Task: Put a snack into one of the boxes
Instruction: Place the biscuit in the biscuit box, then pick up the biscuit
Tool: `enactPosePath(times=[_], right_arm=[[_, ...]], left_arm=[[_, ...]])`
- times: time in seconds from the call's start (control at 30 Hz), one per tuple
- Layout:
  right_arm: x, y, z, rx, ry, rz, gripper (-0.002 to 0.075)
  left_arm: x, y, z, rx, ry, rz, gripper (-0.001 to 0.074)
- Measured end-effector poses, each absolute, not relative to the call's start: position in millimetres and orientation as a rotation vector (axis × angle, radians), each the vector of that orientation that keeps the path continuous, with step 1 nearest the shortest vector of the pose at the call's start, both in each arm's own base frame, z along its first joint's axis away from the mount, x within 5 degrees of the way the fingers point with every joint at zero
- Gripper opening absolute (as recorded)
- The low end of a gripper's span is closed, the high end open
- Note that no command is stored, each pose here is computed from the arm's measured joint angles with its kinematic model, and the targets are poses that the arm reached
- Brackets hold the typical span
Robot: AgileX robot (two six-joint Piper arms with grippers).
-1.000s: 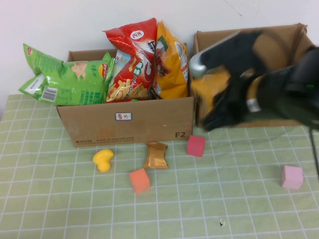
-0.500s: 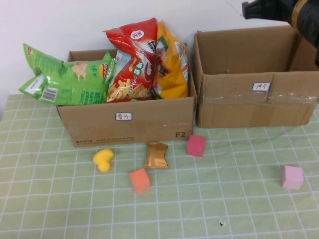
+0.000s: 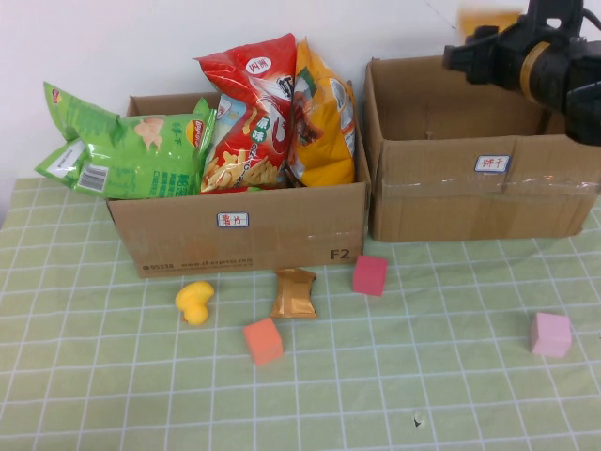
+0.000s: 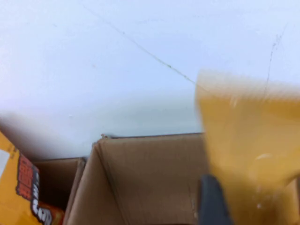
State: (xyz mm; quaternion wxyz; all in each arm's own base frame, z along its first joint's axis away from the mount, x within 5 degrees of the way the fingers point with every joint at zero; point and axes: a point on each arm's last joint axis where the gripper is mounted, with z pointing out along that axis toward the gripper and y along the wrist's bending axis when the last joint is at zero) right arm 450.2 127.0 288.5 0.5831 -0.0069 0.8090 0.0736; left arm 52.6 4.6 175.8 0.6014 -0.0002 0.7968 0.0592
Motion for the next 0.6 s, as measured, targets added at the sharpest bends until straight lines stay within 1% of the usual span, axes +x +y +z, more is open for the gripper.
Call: enactPosePath(times=[0.07,0.13,0.23,0.3,0.33,0.37,0.43,0.47,0.5,0.53,0.6], right_arm=[[450,128,289,-0.022,1.889,0.182,0.0456],[450,129,290,-0.034,1.885,0.203,0.0496],[444,133,303,-0.054,1.862,0.280,0.0514],[436,138,318,-0.092,1.832,0.370,0.0491],[432,141,325,-0.122,1.819,0.408,0.0465],[426,144,334,-0.163,1.805,0.462,0.0416],[413,153,348,-0.259,1.788,0.576,0.0279],[406,158,354,-0.320,1.779,0.628,0.0187],[399,164,358,-0.377,1.774,0.680,0.0125],[394,167,361,-0.419,1.770,0.714,0.0085],[386,179,361,-0.494,1.775,0.794,0.0043]], left_arm=[[53,5,176,0.000,1.846,0.137,-0.0003],[53,5,176,0.000,1.846,0.137,-0.0003],[53,5,176,0.000,1.846,0.137,-0.0003],[53,5,176,0.000,1.846,0.137,-0.0003],[53,5,176,0.000,1.846,0.137,-0.0003],[53,5,176,0.000,1.846,0.137,-0.0002],[53,5,176,0.000,1.846,0.137,-0.0003],[53,5,176,0.000,1.846,0.137,-0.0003],[53,5,176,0.000,1.846,0.137,-0.0003],[53,5,176,0.000,1.846,0.137,-0.0003],[53,5,176,0.000,1.846,0.137,-0.0002]])
